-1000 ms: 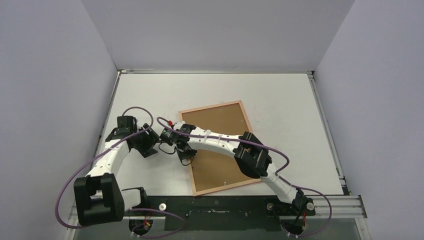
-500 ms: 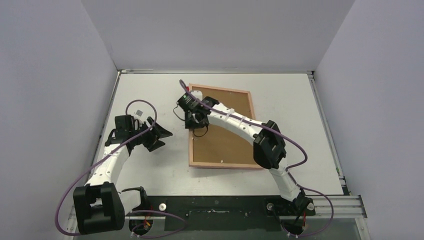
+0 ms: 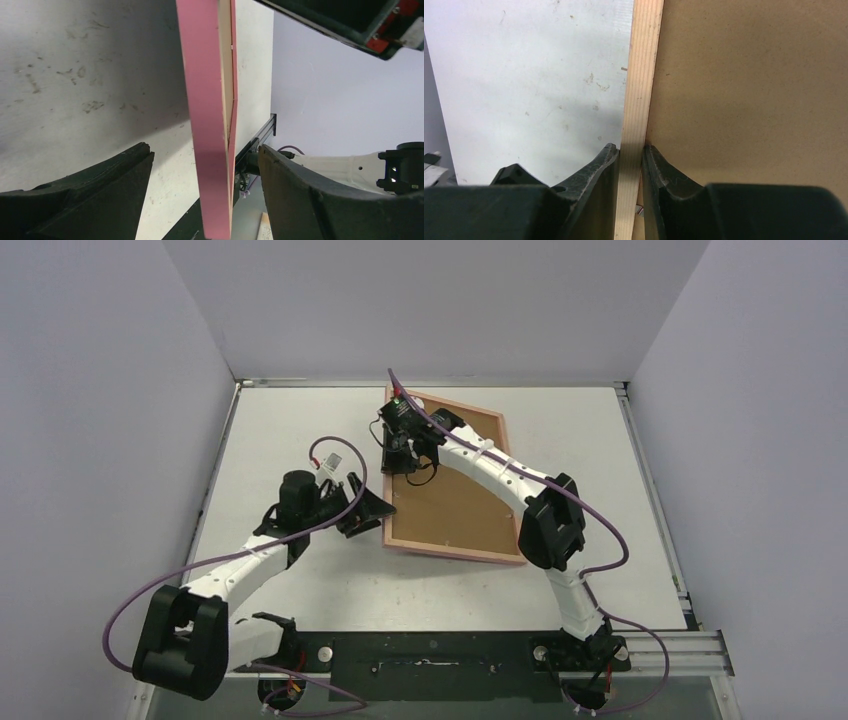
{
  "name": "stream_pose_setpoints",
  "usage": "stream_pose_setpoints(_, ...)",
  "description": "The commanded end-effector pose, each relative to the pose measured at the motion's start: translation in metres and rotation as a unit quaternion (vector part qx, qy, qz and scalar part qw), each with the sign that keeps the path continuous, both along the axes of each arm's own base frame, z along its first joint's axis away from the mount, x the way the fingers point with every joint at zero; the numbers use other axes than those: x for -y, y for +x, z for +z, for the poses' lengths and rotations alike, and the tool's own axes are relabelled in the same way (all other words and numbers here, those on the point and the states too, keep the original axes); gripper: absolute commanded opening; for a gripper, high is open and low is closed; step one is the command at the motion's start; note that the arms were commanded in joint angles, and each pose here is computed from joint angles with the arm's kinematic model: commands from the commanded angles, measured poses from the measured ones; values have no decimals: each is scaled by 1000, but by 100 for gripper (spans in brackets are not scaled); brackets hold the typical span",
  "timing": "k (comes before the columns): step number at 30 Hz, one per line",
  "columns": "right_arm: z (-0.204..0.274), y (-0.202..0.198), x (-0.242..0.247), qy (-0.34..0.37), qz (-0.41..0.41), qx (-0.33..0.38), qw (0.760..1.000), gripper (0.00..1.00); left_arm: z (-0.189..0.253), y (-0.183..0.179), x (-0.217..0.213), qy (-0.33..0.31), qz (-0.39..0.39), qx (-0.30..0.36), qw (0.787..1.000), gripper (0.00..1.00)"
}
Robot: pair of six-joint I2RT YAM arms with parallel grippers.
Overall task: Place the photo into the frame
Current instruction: Turn over the photo frame at the center of the board.
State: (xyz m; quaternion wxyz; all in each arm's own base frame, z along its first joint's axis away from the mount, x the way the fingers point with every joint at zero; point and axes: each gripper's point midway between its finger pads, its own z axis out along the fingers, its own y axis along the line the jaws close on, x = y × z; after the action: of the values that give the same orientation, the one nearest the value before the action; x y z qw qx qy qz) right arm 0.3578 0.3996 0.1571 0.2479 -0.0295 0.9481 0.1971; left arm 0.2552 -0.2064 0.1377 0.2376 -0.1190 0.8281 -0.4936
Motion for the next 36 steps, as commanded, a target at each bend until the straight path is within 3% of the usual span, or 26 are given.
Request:
stream_pose_setpoints(1, 76, 0, -17, 86, 18, 52, 995, 0, 23, 18, 21, -39, -5, 63, 997, 75)
stream_pose_setpoints(8, 74, -1, -21, 97, 12, 40, 994, 0, 20, 20, 27, -49, -17, 53, 997, 74)
stream_pose_setpoints(12, 77, -2, -23, 102, 10, 39, 994, 0, 10, 22, 28, -46, -17, 38, 998, 67)
stream_pose_setpoints(14, 77, -2, -21, 100, 7, 41, 994, 0, 9, 23, 30, -47, -20, 33, 998, 59)
stream_pose_setpoints(21, 76, 0, -12, 84, -20, 39, 996, 3, 23, 28, 27, -27, -17, 60, 998, 13)
stream_pose_setpoints(24, 77, 5, 0, 62, -38, 45, 996, 16, 36, 30, 22, -8, -11, 82, 997, 0)
stream_pose_setpoints(26, 82, 11, 11, 50, -56, 55, 996, 25, 44, 30, 19, 6, -11, 95, 995, 0)
stream_pose_setpoints(32, 139, 24, 35, 74, -76, 128, 986, 69, 66, 31, 5, 51, -4, 112, 992, 0)
stream_pose_setpoints(36, 186, 35, 66, 105, -107, 172, 974, 75, 87, 35, -14, 96, -1, 117, 988, 0)
